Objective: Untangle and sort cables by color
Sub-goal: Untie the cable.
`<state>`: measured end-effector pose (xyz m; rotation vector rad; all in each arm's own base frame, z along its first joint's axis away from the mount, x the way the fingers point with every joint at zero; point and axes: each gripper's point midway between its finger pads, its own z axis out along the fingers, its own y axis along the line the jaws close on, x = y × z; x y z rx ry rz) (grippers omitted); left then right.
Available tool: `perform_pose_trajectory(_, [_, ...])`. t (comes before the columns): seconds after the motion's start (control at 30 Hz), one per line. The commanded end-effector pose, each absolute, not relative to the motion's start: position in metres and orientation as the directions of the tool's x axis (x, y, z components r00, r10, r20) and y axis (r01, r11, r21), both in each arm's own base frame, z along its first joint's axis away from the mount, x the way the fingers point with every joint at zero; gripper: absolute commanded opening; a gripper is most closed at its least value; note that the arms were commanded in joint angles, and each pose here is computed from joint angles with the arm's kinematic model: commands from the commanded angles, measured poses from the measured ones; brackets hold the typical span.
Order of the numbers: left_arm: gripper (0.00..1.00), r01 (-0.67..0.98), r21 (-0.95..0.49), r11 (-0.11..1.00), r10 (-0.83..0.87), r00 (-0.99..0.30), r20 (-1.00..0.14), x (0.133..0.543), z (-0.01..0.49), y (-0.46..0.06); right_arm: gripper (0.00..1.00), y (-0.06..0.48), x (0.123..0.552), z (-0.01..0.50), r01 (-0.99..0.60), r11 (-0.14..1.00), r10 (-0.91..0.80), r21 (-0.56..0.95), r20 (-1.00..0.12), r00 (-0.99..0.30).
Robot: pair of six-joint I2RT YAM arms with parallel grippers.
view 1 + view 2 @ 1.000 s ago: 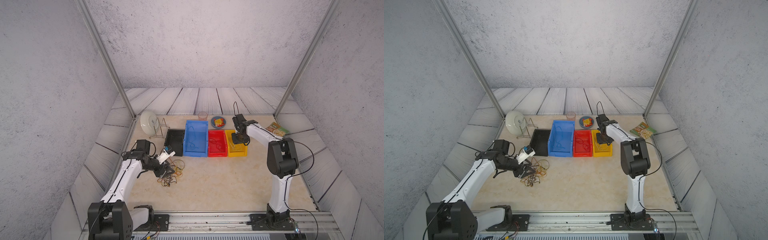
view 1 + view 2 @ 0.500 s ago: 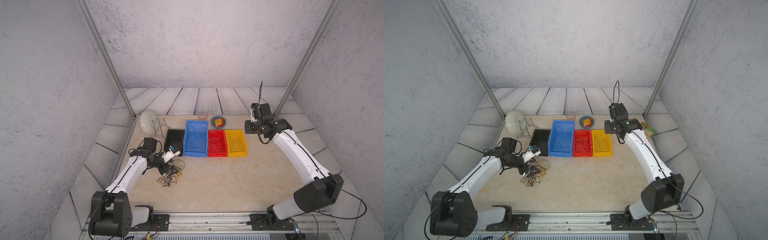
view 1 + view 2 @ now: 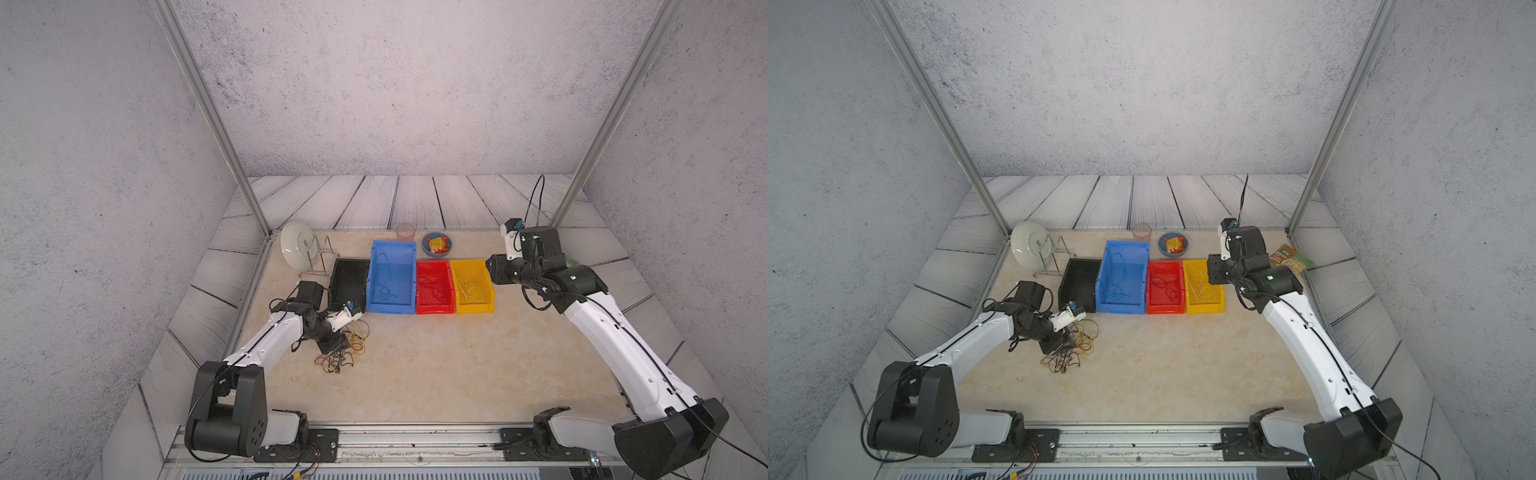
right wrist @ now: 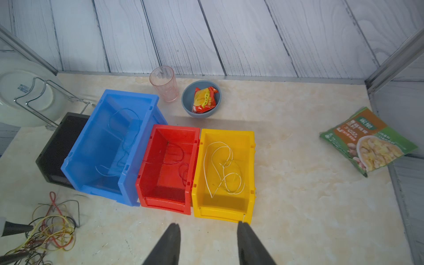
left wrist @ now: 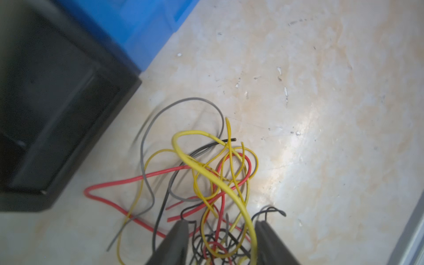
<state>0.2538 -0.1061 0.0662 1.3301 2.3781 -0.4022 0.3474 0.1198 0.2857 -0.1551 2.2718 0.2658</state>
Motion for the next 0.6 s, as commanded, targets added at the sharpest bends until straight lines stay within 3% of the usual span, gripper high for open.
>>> perform_pose_trajectory(0.0, [0.03, 0.865, -0.067, 0.498, 0.768, -0.475, -0.430, 0.253, 0.066, -0.104, 0.45, 0.130, 0.342, 0.296, -0.232, 0.952, 0.010, 0.201, -0.774, -0.633])
perform_pose_trajectory(0.17, [0.00, 0.868, -0.104, 0.486, 0.767, -0.480, -0.427, 0.250, 0.095, -0.108, 0.45, 0.138, 0.340, 0.293, -0.262, 0.935, 0.021, 0.238, -0.776, -0.631])
perform_pose_trajectory(0.27, [0.00, 0.878, -0.122, 0.464, 0.725, -0.455, -0.517, 0.245, 0.150, -0.121, 0.44, 0.158, 0.334, 0.284, -0.359, 0.900, -0.035, 0.249, -0.778, -0.627])
perform_pose_trajectory(0.4, [0.00, 0.925, -0.069, 0.373, 0.670, -0.320, -0.669, 0.231, 0.217, -0.141, 0.45, 0.202, 0.311, 0.275, -0.556, 0.801, -0.165, 0.223, -0.811, -0.562])
perform_pose_trajectory(0.57, [0.00, 0.955, -0.098, 0.282, 0.622, -0.259, -0.739, 0.216, 0.276, -0.159, 0.49, 0.237, 0.282, 0.279, -0.702, 0.670, -0.208, 0.241, -0.847, -0.489])
